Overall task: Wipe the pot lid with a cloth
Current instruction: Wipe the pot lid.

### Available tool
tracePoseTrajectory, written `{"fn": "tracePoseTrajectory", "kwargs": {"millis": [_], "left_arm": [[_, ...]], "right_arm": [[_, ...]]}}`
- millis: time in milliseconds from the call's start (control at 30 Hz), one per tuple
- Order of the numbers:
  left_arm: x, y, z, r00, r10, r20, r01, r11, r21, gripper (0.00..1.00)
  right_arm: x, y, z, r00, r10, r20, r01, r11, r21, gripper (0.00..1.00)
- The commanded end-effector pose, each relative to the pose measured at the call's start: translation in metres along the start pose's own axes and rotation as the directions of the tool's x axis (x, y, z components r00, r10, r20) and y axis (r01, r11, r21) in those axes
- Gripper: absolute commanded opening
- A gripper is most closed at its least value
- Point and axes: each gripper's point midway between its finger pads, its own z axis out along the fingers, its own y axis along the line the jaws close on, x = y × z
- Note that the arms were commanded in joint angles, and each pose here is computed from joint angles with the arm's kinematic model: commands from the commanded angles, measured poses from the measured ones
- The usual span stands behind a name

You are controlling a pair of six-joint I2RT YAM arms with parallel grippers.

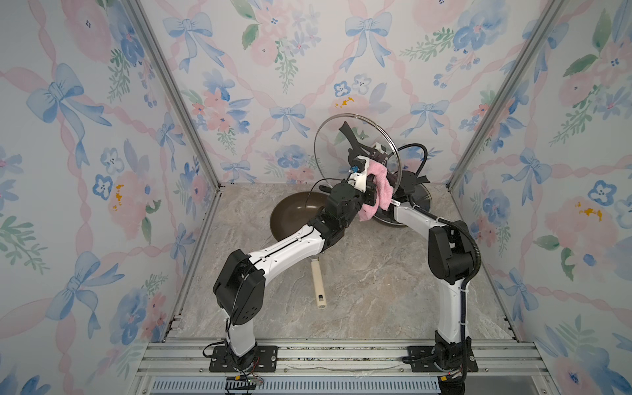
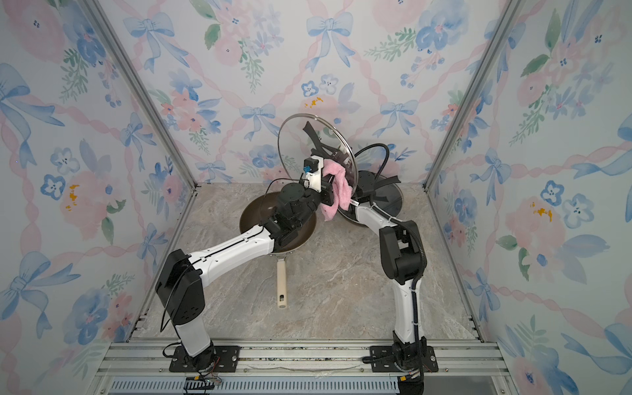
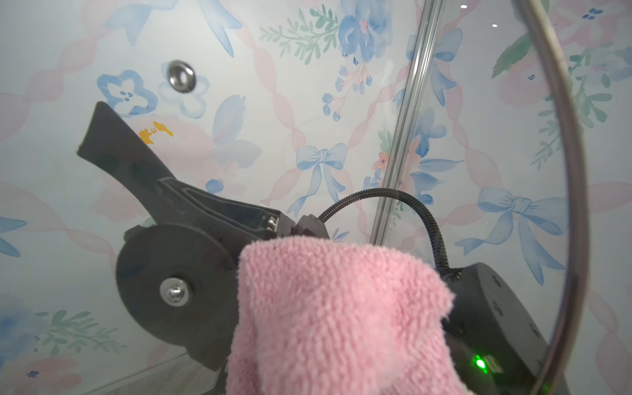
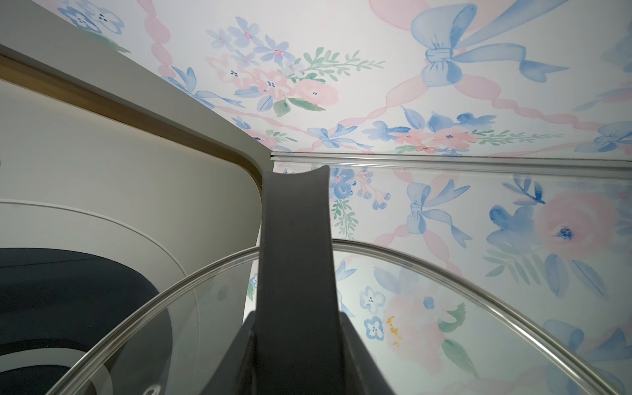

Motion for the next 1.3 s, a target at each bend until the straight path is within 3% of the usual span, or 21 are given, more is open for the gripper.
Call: {"fn": "tracePoseTrajectory", "kwargs": {"millis": [0, 100, 300, 433, 567, 800, 900, 1100, 1267], "left_arm": [[0.048, 0.032, 0.009, 0.994, -0.013, -0.104, 0.010, 1.000, -0.024, 0.00], [0.052, 0.100, -0.004, 0.992, -0.072, -0.105, 0.050, 0.979, -0.196, 0.00], [0.013, 0.208, -0.041, 0.996, -0.090, -0.026, 0.070, 0.901, -0.428, 0.00], [-0.031, 0.231, -0.079, 0.997, -0.056, 0.050, 0.073, 0.868, -0.491, 0.00], [-0.062, 0.236, -0.131, 0.996, -0.025, 0.091, 0.070, 0.841, -0.537, 0.00], [-0.066, 0.243, -0.224, 0.999, -0.027, 0.018, 0.032, 0.759, -0.650, 0.00], [-0.060, 0.241, -0.254, 0.998, -0.053, -0.022, 0.025, 0.744, -0.668, 0.00], [-0.035, 0.224, -0.281, 0.986, -0.119, -0.114, 0.026, 0.792, -0.610, 0.00], [-0.026, 0.220, -0.307, 0.985, -0.127, -0.118, 0.030, 0.794, -0.607, 0.00]], "right_arm": [[0.071, 0.062, 0.033, 0.968, 0.129, -0.213, -0.160, 0.978, -0.136, 0.00], [0.076, 0.067, 0.037, 0.966, 0.118, -0.229, -0.154, 0.977, -0.147, 0.00], [0.070, 0.047, 0.032, 0.972, 0.143, -0.189, -0.162, 0.983, -0.091, 0.00], [0.064, 0.033, 0.030, 0.980, 0.109, -0.165, -0.118, 0.992, -0.049, 0.00], [0.055, 0.005, 0.029, 0.992, 0.016, -0.127, -0.007, 0.997, 0.075, 0.00], [0.046, -0.017, 0.040, 0.971, -0.205, -0.126, 0.224, 0.960, 0.168, 0.00], [0.045, -0.030, 0.044, 0.945, -0.294, -0.142, 0.320, 0.922, 0.216, 0.00], [0.059, -0.053, 0.050, 0.841, -0.493, -0.222, 0.539, 0.789, 0.293, 0.00], [0.087, -0.077, 0.051, 0.673, -0.657, -0.339, 0.739, 0.583, 0.337, 0.00]]}}
